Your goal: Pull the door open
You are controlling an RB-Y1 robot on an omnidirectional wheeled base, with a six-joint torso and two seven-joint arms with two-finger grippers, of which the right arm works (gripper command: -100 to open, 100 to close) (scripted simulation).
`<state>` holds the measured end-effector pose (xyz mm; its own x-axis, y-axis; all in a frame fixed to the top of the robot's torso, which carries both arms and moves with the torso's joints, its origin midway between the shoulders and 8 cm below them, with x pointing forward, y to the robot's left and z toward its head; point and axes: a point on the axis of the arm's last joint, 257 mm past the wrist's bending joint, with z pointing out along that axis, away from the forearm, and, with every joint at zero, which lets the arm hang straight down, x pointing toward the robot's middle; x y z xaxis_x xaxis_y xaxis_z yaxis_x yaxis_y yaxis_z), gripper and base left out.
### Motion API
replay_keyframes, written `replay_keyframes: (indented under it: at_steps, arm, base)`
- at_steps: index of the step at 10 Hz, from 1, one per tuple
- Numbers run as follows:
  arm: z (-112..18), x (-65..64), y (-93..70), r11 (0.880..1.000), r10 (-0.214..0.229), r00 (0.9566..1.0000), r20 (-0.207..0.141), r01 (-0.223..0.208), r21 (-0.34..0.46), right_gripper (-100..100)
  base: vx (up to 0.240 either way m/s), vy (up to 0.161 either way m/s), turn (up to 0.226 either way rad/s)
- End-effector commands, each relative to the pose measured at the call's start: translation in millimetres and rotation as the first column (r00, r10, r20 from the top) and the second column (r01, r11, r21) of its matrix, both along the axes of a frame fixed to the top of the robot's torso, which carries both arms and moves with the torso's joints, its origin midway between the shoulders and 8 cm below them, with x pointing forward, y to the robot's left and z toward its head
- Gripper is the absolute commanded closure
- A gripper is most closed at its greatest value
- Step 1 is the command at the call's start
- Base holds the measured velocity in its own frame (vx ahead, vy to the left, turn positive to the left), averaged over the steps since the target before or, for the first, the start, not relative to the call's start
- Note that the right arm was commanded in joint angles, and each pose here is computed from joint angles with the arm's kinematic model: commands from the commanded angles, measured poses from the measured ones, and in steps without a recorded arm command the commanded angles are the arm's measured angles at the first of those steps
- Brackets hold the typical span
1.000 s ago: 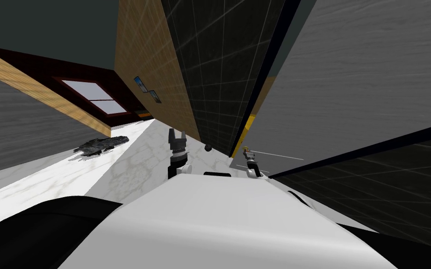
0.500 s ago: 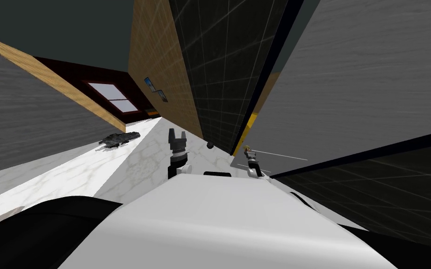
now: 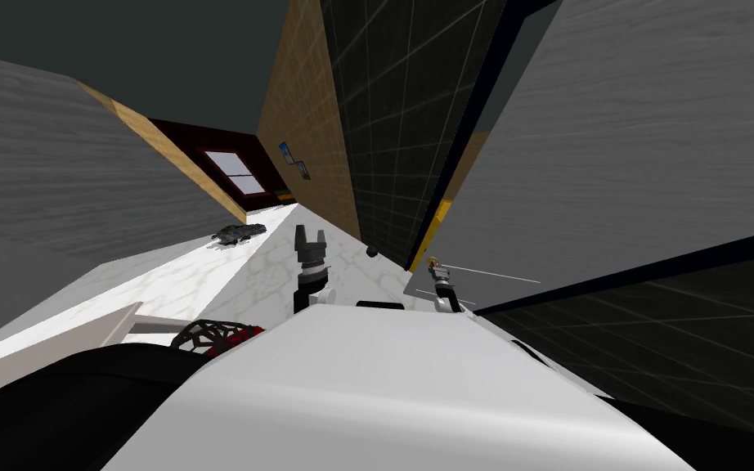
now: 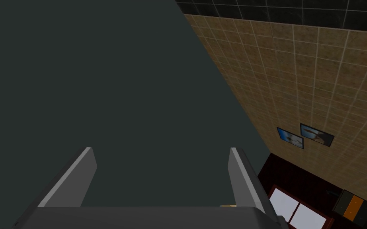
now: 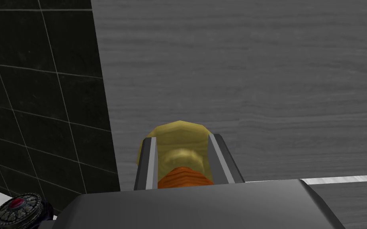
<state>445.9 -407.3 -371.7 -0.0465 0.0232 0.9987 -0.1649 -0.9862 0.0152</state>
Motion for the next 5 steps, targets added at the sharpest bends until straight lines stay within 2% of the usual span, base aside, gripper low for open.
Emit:
replay_keyframes:
  at_steps: [1, 3, 4, 5]
  arm:
    - [-15.3, -8.1, 8.9, 1.000, 0.007, 0.9994, -0.035, -0.007, 0.016, 100]
    - [-18.7, -13.0, 6.9, 1.000, 0.003, 0.9991, -0.043, -0.002, 0.021, 100]
    - [-18.7, -13.0, 6.9, 1.000, 0.003, 0.9991, -0.043, -0.002, 0.021, 100]
    - [-3.0, -6.1, 0.8, 1.000, 0.005, 1.0000, -0.004, -0.005, 0.010, 100]
  base:
    - [-0.184, -0.084, 0.235]
    - [-0.242, -0.109, 0.227]
    - [-0.160, -0.043, 0.055]
    - [-0.067, -0.005, -0.001]
